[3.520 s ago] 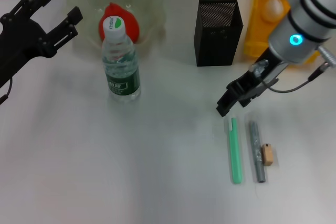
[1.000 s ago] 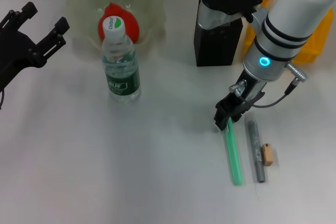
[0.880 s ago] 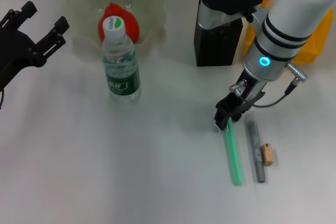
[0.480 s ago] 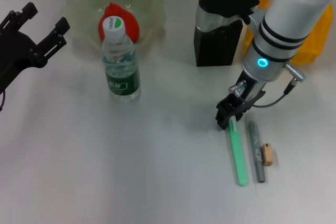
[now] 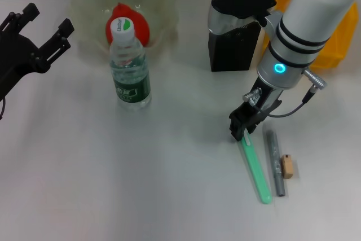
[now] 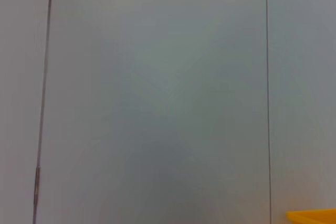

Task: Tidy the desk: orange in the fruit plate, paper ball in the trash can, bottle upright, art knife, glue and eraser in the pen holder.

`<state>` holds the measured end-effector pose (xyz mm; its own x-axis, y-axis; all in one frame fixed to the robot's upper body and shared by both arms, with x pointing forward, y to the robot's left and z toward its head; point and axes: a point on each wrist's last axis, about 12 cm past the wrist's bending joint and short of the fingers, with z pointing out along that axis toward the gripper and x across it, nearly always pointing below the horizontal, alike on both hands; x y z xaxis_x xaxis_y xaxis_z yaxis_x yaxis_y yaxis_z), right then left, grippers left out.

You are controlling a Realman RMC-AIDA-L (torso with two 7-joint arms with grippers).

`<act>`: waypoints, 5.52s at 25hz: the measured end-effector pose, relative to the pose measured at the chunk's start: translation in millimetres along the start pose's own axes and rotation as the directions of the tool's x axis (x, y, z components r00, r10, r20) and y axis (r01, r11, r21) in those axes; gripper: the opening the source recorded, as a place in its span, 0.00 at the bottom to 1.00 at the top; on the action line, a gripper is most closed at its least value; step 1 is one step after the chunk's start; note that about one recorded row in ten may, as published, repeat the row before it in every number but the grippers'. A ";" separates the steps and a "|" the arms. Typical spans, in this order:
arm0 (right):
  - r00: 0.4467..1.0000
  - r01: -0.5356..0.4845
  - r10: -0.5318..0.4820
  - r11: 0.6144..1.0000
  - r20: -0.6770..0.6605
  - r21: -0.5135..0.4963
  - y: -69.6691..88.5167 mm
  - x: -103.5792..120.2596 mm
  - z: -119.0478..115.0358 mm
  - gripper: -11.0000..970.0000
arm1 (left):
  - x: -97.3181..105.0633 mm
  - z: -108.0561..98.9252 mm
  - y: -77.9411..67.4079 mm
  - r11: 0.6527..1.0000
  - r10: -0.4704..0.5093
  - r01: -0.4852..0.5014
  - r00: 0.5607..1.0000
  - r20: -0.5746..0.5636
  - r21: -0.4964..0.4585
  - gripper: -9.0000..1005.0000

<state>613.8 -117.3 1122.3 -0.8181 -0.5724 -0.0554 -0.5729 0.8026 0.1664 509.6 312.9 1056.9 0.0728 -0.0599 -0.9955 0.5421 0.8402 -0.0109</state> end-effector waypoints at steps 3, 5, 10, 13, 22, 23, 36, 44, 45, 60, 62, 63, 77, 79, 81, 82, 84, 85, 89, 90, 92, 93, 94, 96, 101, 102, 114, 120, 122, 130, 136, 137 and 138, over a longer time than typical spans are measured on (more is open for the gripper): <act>1.000 -0.002 0.002 1.000 -0.006 -0.002 -0.2 1.2 0.5 0.33 | 0.0 0.0 0.0 1.000 0.000 0.000 1.000 0.000 0.000 0.80; 1.000 -0.007 0.007 1.000 -0.008 -0.008 -0.7 2.6 1.6 0.32 | -0.2 0.1 -0.1 1.000 0.000 0.000 1.000 0.001 0.001 0.80; 1.000 -0.009 0.009 1.000 -0.006 -0.017 0.0 2.8 2.0 0.29 | -0.1 0.7 -0.8 1.000 -0.001 0.001 1.000 0.003 0.002 0.80; 1.000 -0.011 0.011 1.000 -0.001 -0.019 -0.1 2.3 1.6 0.26 | 0.1 0.9 -1.2 1.000 -0.002 0.002 1.000 0.003 0.003 0.80; 1.000 -0.022 0.022 0.999 0.011 -0.041 -0.1 2.7 2.2 0.20 | 0.7 -0.5 -1.4 1.000 -0.014 0.014 1.000 0.010 -0.004 0.80; 0.999 -0.032 0.033 0.998 0.018 -0.056 -1.6 4.2 2.5 0.20 | 0.7 -0.6 -1.4 1.000 -0.015 0.015 1.000 0.011 -0.005 0.80; 0.975 -0.122 0.163 0.960 0.151 -0.251 -32.6 28.8 -9.4 0.20 | -6.5 0.3 -0.5 1.000 -0.023 0.022 0.998 0.051 0.018 0.80; 0.928 -0.115 0.243 0.908 0.281 -0.403 -59.8 62.2 -11.6 0.20 | -20.1 5.7 3.9 0.998 -0.049 0.045 0.995 0.093 0.043 0.80; 0.920 -0.096 0.240 0.905 0.310 -0.414 -62.1 68.0 -11.3 0.20 | -21.9 6.6 4.2 0.998 -0.051 0.047 0.994 0.098 0.048 0.80; 0.508 0.297 0.280 0.831 0.815 -0.471 -88.2 129.9 -40.1 0.20 | -36.3 10.3 3.6 0.993 -0.100 0.087 0.977 0.188 0.077 0.80; 0.449 0.315 0.297 0.830 0.843 -0.460 -91.7 135.4 -40.7 0.20 | -37.1 10.9 3.5 0.993 -0.104 0.090 0.975 0.194 0.079 0.80; 0.379 0.331 0.314 0.833 0.871 -0.444 -95.4 140.4 -41.2 0.20 | -37.2 11.2 3.4 0.993 -0.106 0.092 0.975 0.197 0.079 0.80; -0.069 0.210 0.226 0.956 0.972 -0.207 -108.6 91.4 -30.3 0.20 | -35.3 14.6 4.4 0.994 -0.100 0.088 0.977 0.191 0.070 0.80; -0.056 0.180 0.192 0.967 0.980 -0.179 -108.2 76.6 -30.7 0.20 | -35.3 14.6 4.4 0.994 -0.100 0.088 0.977 0.191 0.070 0.80; -0.039 0.148 0.162 0.977 0.986 -0.155 -107.7 62.1 -31.0 0.20 | -35.7 13.1 5.6 0.994 -0.093 0.082 0.977 0.190 0.068 0.80; -0.028 0.135 0.151 0.980 0.988 -0.146 -107.0 56.4 -30.3 0.20 | -36.0 12.3 6.3 0.995 -0.091 0.079 0.978 0.190 0.065 0.80; -0.008 0.113 0.129 0.985 0.992 -0.127 -105.6 46.8 -28.4 0.20 | -36.6 10.7 8.2 0.995 -0.085 0.075 0.978 0.190 0.058 0.80; 0.008 0.094 0.117 0.989 0.993 -0.117 -105.3 41.9 -26.1 0.20 | -36.9 8.6 10.4 0.996 -0.080 0.073 0.978 0.191 0.047 0.80; 0.037 0.067 0.114 0.991 0.993 -0.116 -105.7 38.9 -20.8 0.20 | -36.3 4.4 12.3 0.997 -0.078 0.073 0.978 0.191 0.033 0.80; 0.045 0.063 0.114 0.991 0.992 -0.117 -105.5 38.8 -19.2 0.20 | -35.8 1.7 12.6 0.997 -0.077 0.073 0.979 0.190 0.029 0.80; 0.063 0.053 0.114 0.992 0.991 -0.118 -105.3 38.7 -15.4 0.20 | -35.7 1.0 12.7 0.997 -0.077 0.073 0.979 0.189 0.027 0.80; 0.073 0.048 0.113 0.992 0.991 -0.116 -105.1 39.0 -13.0 0.20 | -35.6 0.3 13.0 0.997 -0.076 0.073 0.979 0.188 0.026 0.80; 0.083 0.043 0.112 0.992 0.990 -0.115 -104.9 39.6 -10.3 0.20 | -35.4 0.0 13.1 0.997 -0.076 0.073 0.979 0.187 0.025 0.80; 0.097 0.035 0.109 0.993 0.989 -0.113 -104.2 41.1 -5.3 0.20 | -34.6 -0.5 13.3 0.997 -0.078 0.075 0.980 0.184 0.022 0.80; 0.127 0.025 0.117 0.992 0.985 -0.121 -101.4 43.4 4.4 0.20 | -32.6 -0.4 11.5 0.996 -0.085 0.082 0.980 0.182 0.020 0.80; 0.132 0.025 0.119 0.992 0.984 -0.123 -100.9 43.8 5.8 0.20 | -32.6 -0.4 11.5 0.996 -0.085 0.082 0.980 0.182 0.020 0.80; 0.167 0.060 0.119 0.990 0.979 -0.130 -96.0 55.5 17.1 0.23 | -27.6 -3.1 8.7 0.993 -0.115 0.115 0.977 0.179 0.014 0.80; 0.131 0.106 0.157 0.980 0.979 -0.171 -98.7 73.0 11.7 0.45 | -27.4 -1.0 6.7 0.992 -0.127 0.126 0.975 0.184 0.022 0.80; 0.129 0.143 0.179 0.970 0.975 -0.197 -98.3 79.8 6.7 0.53 | -28.6 1.7 6.6 0.992 -0.129 0.126 0.974 0.188 0.028 0.80; 0.217 0.341 0.204 0.901 0.955 -0.270 -82.9 97.5 -35.6 0.65 | -27.0 4.5 8.6 0.993 -0.121 0.121 0.977 0.173 0.014 0.80; 0.503 0.356 0.109 0.878 0.857 -0.321 -64.1 87.4 -65.5 0.65 | -24.3 2.4 7.6 0.992 -0.128 0.127 0.980 0.156 0.017 0.80; 0.559 0.346 0.086 0.880 0.825 -0.326 -59.4 82.9 -69.1 0.65 | -22.6 1.5 7.0 0.992 -0.129 0.129 0.980 0.150 0.013 0.80; 0.636 0.315 0.053 0.893 0.769 -0.322 -53.9 76.8 -75.2 0.65 | -17.7 -1.1 6.3 0.990 -0.139 0.140 0.981 0.134 0.000 0.80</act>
<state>585.6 -217.2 1183.1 -0.5900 -0.1927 -0.7841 -0.7528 0.4824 0.4479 510.8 319.8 1074.4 0.1083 -0.2476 -0.9628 0.5467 0.8237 -0.1503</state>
